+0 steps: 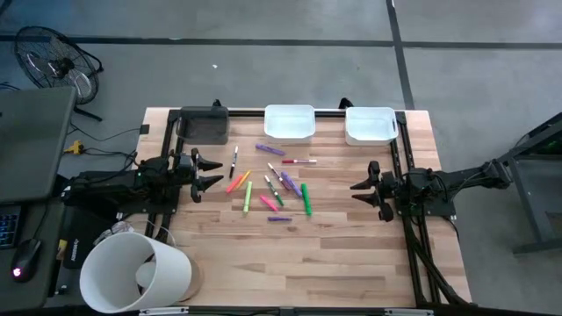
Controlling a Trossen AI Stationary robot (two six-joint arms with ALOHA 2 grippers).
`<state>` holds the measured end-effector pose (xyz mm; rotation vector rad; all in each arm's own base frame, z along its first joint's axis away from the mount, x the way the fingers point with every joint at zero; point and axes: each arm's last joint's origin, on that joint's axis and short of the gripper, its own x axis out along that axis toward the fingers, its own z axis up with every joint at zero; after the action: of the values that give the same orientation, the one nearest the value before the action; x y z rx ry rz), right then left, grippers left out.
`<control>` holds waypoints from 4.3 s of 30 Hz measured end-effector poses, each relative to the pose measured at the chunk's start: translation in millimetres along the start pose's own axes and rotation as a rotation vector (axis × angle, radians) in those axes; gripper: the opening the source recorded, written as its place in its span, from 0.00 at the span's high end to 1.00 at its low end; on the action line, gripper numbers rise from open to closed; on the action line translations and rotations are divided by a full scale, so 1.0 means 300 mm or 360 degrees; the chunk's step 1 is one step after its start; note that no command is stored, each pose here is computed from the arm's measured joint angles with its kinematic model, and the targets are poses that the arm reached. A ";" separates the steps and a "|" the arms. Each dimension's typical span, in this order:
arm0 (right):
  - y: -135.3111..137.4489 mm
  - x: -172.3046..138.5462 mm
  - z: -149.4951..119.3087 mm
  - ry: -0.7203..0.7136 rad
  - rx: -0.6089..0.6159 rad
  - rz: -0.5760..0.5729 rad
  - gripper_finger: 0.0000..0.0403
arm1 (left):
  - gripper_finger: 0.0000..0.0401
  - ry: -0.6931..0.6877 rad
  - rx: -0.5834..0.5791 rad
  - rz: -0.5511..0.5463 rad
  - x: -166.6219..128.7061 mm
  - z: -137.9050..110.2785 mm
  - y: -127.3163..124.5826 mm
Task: Pick & Place Markers
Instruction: Put the red marker pen into the right white bin
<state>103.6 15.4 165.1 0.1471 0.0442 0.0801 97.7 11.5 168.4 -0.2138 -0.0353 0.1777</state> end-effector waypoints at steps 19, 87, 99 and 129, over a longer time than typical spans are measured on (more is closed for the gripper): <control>0.011 0.001 0.151 0.0211 -0.0046 -0.0230 0.71 | 0.47 0.0000 0.0000 0.0001 0.000 0.000 0.000; -0.390 0.632 0.181 0.1736 -0.0023 -0.0393 0.71 | 0.47 0.0001 0.0000 0.0000 0.000 0.000 0.000; -0.486 0.623 0.159 0.1774 0.0259 -0.0620 0.69 | 0.47 0.0000 0.0000 0.0000 0.000 0.000 0.000; -0.607 0.707 0.070 0.1976 -0.0024 -0.0482 0.52 | 0.47 0.0001 0.0000 -0.0001 0.000 0.000 0.000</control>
<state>329.9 -149.5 150.8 0.0551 1.3009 -0.1421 97.7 11.5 168.4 -0.2139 -0.0348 0.1769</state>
